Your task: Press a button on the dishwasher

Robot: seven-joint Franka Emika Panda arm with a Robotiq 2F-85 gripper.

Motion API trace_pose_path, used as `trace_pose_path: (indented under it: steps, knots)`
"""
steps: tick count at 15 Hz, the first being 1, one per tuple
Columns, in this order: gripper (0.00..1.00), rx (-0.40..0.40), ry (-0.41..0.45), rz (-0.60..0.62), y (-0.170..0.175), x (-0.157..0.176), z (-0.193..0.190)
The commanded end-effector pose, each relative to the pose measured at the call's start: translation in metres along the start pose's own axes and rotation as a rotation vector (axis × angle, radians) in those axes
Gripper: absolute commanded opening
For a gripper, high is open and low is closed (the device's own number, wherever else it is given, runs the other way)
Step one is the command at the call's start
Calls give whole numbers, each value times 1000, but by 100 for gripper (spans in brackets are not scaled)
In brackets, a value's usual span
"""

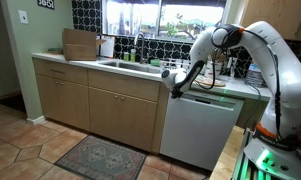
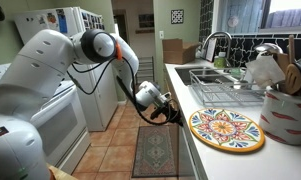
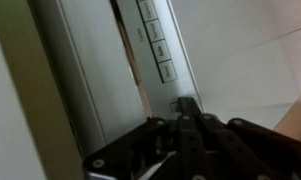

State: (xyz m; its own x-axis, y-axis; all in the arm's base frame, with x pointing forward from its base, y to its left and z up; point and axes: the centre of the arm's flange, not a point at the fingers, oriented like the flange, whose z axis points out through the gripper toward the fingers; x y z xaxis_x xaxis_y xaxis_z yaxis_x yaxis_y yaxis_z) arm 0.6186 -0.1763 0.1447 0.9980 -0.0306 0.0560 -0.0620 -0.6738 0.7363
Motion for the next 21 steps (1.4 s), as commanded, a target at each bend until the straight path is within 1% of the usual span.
trace_pose_path:
  steps: [1, 4, 6, 9, 12, 14, 16, 18, 19, 21]
  knots:
    - [0, 44, 15, 26, 23, 26, 31]
    - [0, 39, 14, 41, 26, 27, 34]
    - [0, 33, 0, 29, 23, 25, 32]
    - [0, 17, -65, -21, 12, 15, 15]
    - [0, -48, -119, -49, 4, 4, -7]
    - [0, -68, -149, -66, 0, -1, -20]
    - [0, -53, -151, -89, -6, -2, -32]
    - [0, 0, -180, -113, -16, -3, -45]
    - [0, 31, -175, -119, -19, -3, -52]
    - [0, 64, -183, -109, -21, -3, -66]
